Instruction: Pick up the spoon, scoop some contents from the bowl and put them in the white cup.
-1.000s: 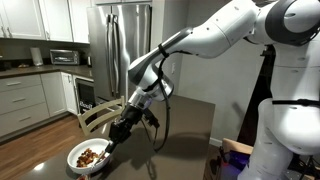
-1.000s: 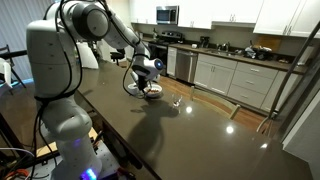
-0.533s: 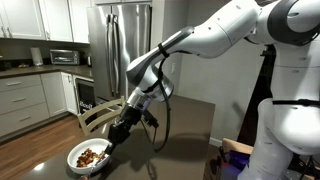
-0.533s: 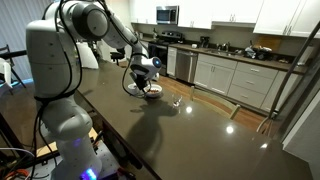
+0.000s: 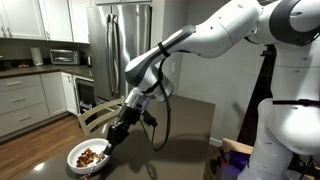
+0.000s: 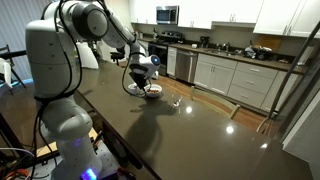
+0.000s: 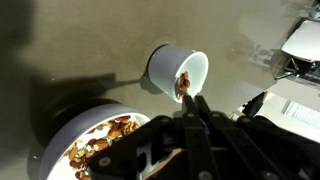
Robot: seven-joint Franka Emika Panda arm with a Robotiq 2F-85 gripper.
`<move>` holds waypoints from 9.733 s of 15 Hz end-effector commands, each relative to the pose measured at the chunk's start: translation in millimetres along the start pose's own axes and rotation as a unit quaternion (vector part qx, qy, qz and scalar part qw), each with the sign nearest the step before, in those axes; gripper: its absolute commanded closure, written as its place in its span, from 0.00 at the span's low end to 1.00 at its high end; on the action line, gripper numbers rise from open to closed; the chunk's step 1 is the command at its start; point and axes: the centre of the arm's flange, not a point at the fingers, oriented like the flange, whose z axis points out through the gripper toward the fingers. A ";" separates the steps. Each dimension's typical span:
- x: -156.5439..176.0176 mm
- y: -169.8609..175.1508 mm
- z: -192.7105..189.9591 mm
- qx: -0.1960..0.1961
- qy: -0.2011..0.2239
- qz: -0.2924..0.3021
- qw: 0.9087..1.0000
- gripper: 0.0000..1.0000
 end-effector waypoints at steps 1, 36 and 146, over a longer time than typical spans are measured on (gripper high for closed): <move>0.7 -9.4 -1.4 -0.024 0.005 -0.014 1.000 0.96; 4.1 -23.5 6.4 -0.058 -0.016 -0.088 0.994 0.96; 34.7 -71.8 -28.5 -0.157 0.052 -0.259 0.952 0.96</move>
